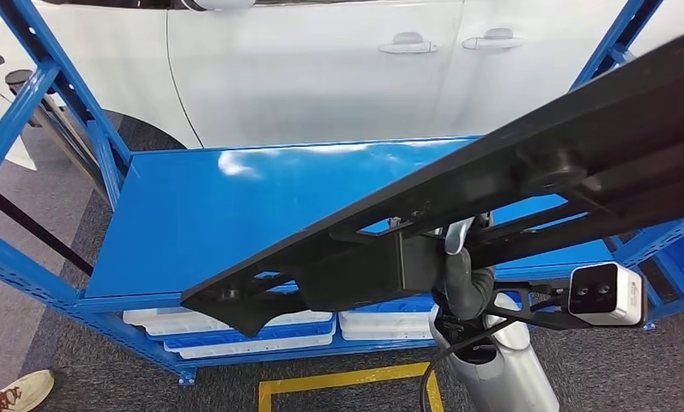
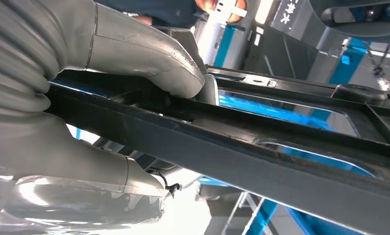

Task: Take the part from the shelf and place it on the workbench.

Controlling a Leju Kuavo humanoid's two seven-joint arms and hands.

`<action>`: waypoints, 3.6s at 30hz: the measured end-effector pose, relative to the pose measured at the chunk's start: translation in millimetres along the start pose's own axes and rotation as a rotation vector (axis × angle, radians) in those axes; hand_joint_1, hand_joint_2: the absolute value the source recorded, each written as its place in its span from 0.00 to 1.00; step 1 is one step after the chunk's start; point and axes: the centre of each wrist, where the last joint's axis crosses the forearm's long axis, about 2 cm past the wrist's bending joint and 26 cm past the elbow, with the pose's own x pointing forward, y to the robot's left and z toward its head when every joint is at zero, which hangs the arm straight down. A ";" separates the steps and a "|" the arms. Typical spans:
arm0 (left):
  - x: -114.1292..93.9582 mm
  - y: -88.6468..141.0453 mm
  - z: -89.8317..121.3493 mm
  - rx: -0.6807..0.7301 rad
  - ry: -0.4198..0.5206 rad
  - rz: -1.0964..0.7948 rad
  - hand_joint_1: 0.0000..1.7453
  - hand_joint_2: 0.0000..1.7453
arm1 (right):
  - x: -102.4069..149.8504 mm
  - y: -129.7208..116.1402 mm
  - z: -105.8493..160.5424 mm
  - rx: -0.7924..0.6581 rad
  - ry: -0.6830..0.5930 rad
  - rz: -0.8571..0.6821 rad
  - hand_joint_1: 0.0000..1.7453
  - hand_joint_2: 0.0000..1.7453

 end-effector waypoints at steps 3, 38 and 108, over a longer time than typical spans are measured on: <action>-0.1 0.1 0.1 -0.001 0.005 -0.006 0.00 1.00 | -3.1 4.5 3.4 0.000 0.012 -0.004 0.98 1.00; 0.5 14.8 -0.5 0.021 0.074 -0.074 0.00 1.00 | 8.9 15.7 37.8 -0.009 -0.003 0.017 0.98 1.00; -7.1 11.0 3.9 0.034 0.150 -0.102 0.00 1.00 | 48.9 36.9 33.9 0.133 -0.049 0.197 0.98 1.00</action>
